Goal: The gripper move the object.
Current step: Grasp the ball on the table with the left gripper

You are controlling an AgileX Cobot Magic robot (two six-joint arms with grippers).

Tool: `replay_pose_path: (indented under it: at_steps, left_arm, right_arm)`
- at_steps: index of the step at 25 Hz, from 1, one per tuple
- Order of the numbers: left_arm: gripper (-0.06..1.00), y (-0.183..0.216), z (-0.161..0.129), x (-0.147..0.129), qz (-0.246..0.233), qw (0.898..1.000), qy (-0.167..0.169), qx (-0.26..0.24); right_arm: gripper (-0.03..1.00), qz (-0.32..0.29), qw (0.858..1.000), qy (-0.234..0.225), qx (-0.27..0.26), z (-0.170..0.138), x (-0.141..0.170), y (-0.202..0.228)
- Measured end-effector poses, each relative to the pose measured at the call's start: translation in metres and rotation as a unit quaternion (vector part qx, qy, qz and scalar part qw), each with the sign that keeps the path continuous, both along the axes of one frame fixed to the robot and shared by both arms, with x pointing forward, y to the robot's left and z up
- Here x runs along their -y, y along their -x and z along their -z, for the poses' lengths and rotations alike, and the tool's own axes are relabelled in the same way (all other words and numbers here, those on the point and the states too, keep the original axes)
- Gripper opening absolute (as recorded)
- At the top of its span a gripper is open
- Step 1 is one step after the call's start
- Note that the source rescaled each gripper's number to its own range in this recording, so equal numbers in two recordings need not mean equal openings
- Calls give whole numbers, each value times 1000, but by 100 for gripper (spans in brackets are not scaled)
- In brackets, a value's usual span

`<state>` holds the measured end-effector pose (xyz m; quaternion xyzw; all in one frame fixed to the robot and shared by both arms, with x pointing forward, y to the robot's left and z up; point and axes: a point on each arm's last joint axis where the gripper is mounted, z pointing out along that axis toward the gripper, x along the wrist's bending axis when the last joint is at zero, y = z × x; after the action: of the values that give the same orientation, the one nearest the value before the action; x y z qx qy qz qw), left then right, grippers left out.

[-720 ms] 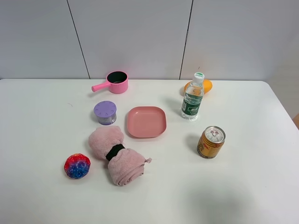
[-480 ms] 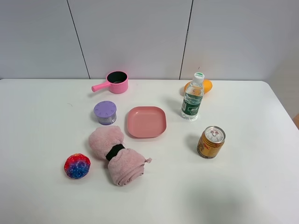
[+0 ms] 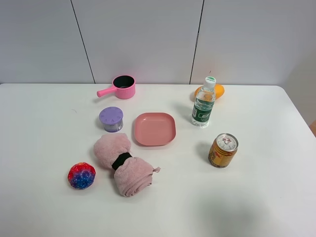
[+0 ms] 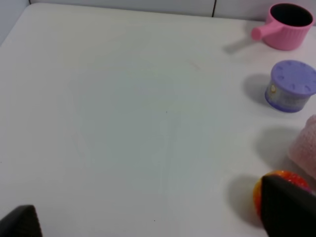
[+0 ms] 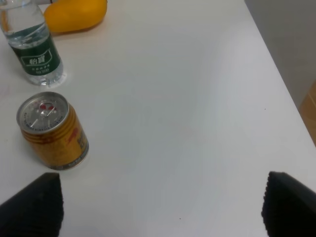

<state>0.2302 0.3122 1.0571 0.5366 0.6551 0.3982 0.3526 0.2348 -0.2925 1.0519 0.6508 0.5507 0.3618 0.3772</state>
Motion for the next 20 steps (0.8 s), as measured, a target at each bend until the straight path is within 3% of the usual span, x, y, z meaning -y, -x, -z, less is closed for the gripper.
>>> replay_pose_path:
  at_steps: [10, 20]
  left_arm:
    - [100, 1, -2, -7, -27, 999, -40, 5]
    - [100, -10, -20, -8, -13, 998, -61, -16]
  right_arm:
    - [100, 0, 1000, 0, 0, 0, 0, 0]
    - [100, 0, 1000, 0, 0, 0, 0, 0]
